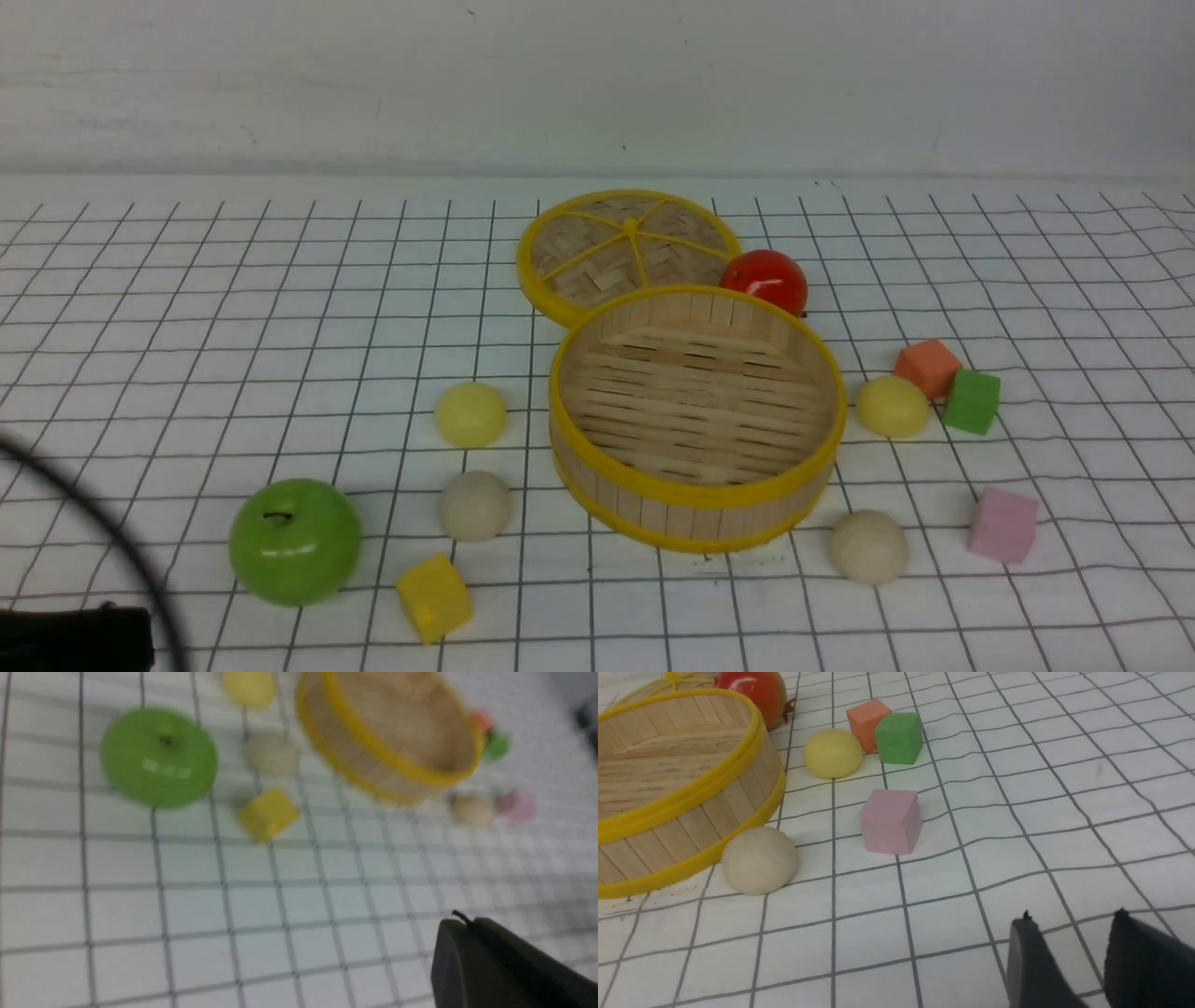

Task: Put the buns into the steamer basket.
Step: Use the left arm to grab a steamed stuffed bun

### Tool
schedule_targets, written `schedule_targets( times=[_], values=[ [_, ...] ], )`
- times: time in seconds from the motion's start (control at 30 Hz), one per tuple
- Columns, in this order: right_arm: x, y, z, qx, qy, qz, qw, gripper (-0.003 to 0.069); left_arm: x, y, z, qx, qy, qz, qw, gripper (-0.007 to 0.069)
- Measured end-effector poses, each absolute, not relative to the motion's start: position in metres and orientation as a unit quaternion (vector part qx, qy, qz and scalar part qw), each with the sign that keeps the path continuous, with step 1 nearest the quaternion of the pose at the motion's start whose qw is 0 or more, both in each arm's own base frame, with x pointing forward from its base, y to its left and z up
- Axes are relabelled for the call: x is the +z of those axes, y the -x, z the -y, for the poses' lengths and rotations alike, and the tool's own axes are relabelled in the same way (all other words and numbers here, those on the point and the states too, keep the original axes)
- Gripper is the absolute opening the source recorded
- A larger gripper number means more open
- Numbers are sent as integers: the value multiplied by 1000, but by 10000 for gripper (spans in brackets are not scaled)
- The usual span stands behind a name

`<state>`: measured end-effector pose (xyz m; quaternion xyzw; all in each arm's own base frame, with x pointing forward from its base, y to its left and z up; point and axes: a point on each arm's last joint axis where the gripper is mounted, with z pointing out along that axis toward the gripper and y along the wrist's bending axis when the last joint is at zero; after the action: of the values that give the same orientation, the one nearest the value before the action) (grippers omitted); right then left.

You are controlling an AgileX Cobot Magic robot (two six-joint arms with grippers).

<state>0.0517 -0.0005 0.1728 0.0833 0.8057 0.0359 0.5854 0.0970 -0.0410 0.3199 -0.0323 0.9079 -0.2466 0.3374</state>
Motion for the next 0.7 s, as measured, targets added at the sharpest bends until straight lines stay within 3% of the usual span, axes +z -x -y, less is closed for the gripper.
schedule_targets(
  times=[0.23,0.5,0.7],
  values=[
    [173,-52,0,36,-83,-806,585,241,296,-192,49,-198,-2,-960,196,-13],
    [173,-52,0,36,-83,-806,585,241,292,-228,134,-202,-133,-952,187,-13],
    [173,-52,0,36,-83,-806,585,241,264,-268,165,-122,-151,-968,160,-13]
  ],
)
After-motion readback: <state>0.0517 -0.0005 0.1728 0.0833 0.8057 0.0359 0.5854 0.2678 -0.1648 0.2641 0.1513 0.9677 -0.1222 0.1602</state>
